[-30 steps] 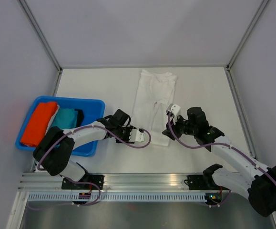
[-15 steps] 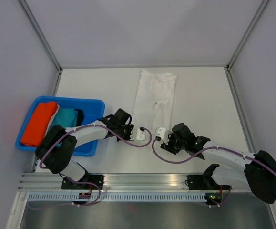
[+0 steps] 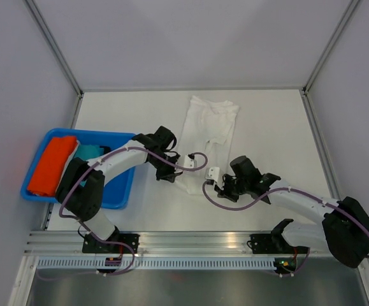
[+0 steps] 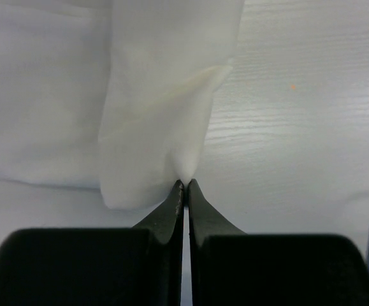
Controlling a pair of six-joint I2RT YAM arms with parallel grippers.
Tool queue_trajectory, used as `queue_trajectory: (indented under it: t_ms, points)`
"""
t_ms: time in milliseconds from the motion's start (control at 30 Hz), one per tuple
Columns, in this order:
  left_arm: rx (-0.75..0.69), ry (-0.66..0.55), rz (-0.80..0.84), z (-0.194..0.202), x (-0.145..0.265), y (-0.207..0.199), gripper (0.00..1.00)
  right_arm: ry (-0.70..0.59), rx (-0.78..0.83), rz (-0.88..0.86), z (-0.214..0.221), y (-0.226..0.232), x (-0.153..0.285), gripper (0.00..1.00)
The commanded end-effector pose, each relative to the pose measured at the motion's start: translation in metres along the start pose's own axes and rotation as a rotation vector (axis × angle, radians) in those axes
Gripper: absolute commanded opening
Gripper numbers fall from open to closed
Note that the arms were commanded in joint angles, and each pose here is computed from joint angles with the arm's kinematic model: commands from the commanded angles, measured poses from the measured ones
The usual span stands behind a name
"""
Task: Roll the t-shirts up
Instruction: Roll the tshirt
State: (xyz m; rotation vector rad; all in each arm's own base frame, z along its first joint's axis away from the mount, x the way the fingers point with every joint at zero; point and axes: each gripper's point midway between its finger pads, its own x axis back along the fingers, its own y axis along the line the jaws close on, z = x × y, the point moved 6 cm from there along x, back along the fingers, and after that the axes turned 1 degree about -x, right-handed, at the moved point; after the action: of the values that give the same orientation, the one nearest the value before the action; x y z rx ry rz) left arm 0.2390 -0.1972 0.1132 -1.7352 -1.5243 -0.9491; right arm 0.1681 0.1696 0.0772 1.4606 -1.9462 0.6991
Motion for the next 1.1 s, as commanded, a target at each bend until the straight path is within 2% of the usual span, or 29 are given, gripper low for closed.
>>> queue_trajectory:
  t_ms: [0,67,133,233,400,633,800,900,933,1000,1033,1067]
  points:
    - [0.080,-0.004,0.271,0.005,0.013,-0.040,0.02,-0.136,0.019,-0.229,-0.029,0.004,0.027,0.00]
    - [0.096,-0.013,0.354,0.007,0.015,-0.048,0.02,-0.140,-0.019,-0.212,-0.029,-0.015,0.035,0.00]
    - [0.126,-0.015,0.419,0.007,0.019,-0.056,0.02,-0.131,-0.046,-0.264,-0.025,-0.010,0.035,0.00]
    - [0.164,-0.046,0.416,0.004,0.022,-0.048,0.02,-0.115,-0.074,-0.264,-0.024,-0.016,0.031,0.00]
    - [0.260,-0.112,0.345,-0.005,0.028,0.001,0.02,-0.125,-0.168,-0.237,-0.019,-0.035,0.024,0.00]
    - [0.305,-0.103,0.366,0.004,0.014,0.013,0.02,-0.117,-0.271,-0.237,-0.014,-0.051,0.011,0.00]
    - [0.376,-0.112,0.318,0.012,0.008,0.036,0.02,-0.114,-0.357,-0.217,-0.013,-0.063,0.004,0.00]
    - [0.417,-0.128,0.290,0.017,0.010,0.049,0.03,-0.116,-0.396,-0.193,-0.011,-0.068,0.000,0.07]
    - [0.430,-0.127,0.285,0.019,0.009,0.051,0.04,-0.114,-0.412,-0.178,-0.011,-0.071,-0.001,0.12]
    - [0.437,-0.130,0.274,0.020,0.008,0.054,0.07,-0.096,-0.436,-0.146,-0.007,-0.075,-0.002,0.16]
    - [0.443,-0.132,0.267,0.020,0.008,0.055,0.09,-0.092,-0.449,-0.125,-0.006,-0.078,-0.002,0.21]
    - [0.452,-0.132,0.269,0.020,0.006,0.055,0.16,-0.095,-0.492,-0.094,-0.004,-0.083,-0.001,0.24]
